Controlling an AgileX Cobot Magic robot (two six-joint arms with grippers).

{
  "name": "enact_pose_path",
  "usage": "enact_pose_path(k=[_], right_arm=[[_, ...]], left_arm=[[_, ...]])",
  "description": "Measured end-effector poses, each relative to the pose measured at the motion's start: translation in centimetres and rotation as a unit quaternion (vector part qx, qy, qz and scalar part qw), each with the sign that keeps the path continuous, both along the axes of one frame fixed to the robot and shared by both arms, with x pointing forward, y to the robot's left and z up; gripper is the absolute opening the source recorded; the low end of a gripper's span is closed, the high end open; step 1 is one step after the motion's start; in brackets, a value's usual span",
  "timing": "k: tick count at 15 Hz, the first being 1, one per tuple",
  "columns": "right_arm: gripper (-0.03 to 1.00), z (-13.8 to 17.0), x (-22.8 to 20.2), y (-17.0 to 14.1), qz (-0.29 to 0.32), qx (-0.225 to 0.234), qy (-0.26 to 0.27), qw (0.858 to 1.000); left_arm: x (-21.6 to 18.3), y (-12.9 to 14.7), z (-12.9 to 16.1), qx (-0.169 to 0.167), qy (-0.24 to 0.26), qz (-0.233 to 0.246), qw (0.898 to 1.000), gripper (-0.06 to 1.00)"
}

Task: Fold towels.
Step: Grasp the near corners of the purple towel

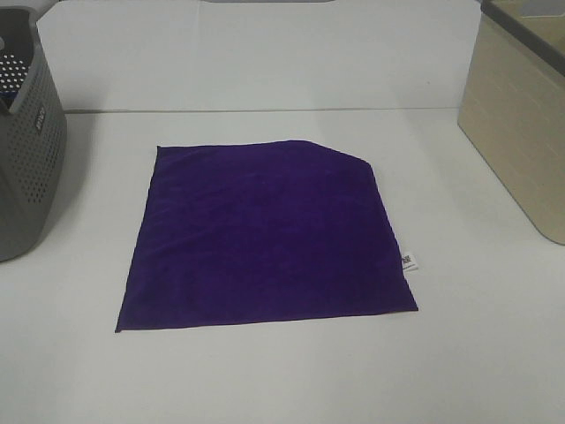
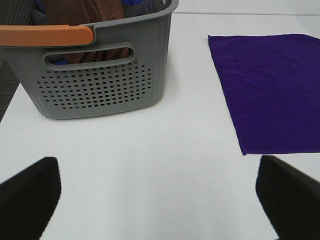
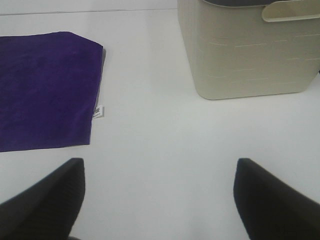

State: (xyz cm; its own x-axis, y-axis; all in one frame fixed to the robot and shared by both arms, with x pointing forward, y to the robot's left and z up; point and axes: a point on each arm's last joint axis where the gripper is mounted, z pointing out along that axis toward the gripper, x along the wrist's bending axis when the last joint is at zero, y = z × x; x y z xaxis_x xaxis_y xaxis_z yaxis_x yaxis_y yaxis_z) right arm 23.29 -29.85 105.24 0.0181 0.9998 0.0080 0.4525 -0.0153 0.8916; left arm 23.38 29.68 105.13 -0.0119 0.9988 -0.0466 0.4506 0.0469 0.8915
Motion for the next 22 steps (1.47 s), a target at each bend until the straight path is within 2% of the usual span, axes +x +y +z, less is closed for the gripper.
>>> enact_pose_path(k=[14,17,22], right_arm=[[0.80,0.00,0.00,0.00,0.000,0.000,0.000,1.000],[0.91,0.00,0.00,0.00,0.000,0.000,0.000,1.000],[0.95,0.00,0.00,0.00,0.000,0.000,0.000,1.000]], left_arm=[[0.00,0.00,0.00,0.004,0.000,-0.002,1.000,0.99],[0.00,0.00,0.00,0.004,0.000,-0.002,1.000,0.99],[0.00,0.00,0.00,0.004,0.000,-0.002,1.000,0.99]])
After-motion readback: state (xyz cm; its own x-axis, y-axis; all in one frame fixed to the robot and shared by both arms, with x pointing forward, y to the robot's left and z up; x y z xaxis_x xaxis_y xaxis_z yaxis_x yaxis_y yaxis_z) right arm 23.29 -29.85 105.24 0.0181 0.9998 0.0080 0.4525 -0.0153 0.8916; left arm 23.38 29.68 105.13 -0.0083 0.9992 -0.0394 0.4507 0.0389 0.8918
